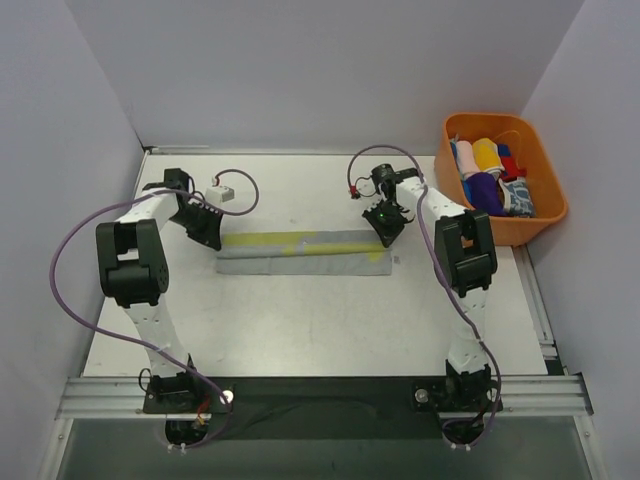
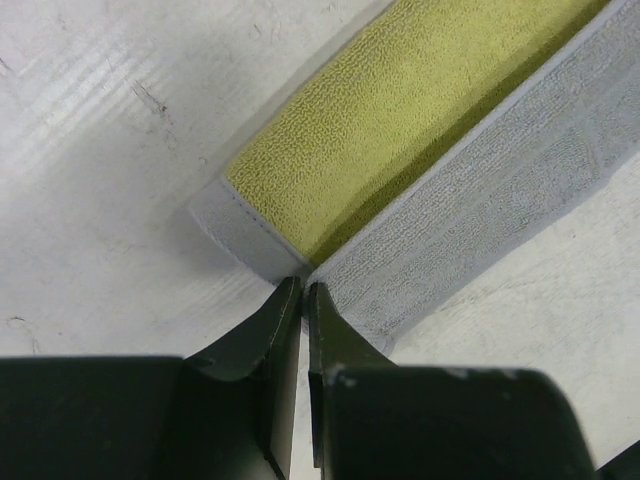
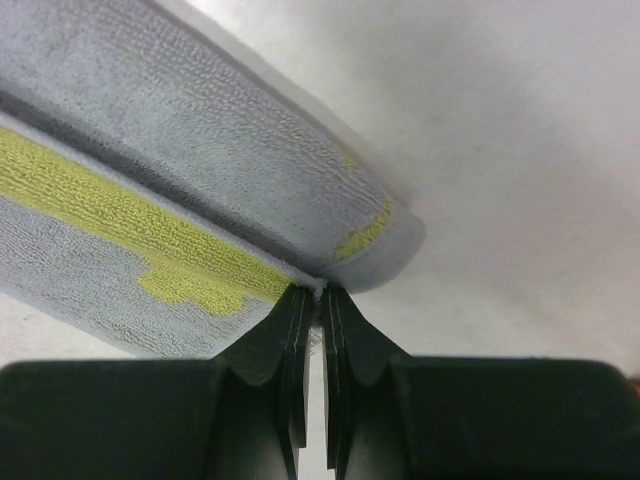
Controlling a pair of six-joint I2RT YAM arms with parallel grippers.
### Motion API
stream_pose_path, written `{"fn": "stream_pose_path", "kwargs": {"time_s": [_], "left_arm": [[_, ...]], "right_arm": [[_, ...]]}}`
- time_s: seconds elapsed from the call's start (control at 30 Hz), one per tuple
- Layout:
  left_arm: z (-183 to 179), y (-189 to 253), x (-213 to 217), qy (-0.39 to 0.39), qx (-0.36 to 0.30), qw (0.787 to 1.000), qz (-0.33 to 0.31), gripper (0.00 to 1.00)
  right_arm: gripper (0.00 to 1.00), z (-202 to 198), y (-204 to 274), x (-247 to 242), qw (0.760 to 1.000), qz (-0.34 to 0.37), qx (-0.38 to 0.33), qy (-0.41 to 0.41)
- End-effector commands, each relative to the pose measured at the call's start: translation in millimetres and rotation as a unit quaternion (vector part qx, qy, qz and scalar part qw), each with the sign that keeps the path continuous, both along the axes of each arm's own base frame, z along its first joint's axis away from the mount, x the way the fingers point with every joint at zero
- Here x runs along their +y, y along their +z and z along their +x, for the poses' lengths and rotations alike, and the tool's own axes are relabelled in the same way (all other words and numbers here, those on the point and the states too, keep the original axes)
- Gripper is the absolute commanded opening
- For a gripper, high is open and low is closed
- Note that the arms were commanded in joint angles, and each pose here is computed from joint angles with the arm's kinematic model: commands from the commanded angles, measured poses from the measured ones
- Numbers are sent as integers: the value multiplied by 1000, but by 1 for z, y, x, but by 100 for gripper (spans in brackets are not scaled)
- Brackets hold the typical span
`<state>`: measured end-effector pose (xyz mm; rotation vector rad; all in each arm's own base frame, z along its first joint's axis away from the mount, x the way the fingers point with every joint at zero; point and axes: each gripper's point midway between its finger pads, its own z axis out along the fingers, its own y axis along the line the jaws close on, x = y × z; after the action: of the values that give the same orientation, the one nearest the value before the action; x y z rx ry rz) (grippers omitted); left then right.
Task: Roll the towels
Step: Fold the towel
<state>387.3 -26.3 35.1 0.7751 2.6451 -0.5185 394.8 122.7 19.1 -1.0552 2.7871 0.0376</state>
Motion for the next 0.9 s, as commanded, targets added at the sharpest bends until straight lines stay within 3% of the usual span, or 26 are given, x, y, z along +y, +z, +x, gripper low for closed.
{"fn": "stream_pose_path", "kwargs": {"time_s": [0.0, 0.17, 0.3, 0.6, 0.87], "left_arm": [[27, 30, -3, 8, -48, 999, -12, 0], [28, 55, -8, 3, -62, 998, -28, 0], [22, 65, -9, -3, -70, 997, -27, 0], [10, 53, -8, -7, -47, 999, -22, 0], [11, 22, -16, -8, -15, 1000, -10, 0]], "right_arm": [[0, 27, 19, -23, 999, -32, -34, -7], [0, 26, 51, -18, 998, -10, -56, 4], [0, 2, 66, -12, 999, -2, -49, 20], [0, -44, 34, -10, 999, -14, 22, 44], [0, -42, -2, -5, 997, -29, 61, 33]]}}
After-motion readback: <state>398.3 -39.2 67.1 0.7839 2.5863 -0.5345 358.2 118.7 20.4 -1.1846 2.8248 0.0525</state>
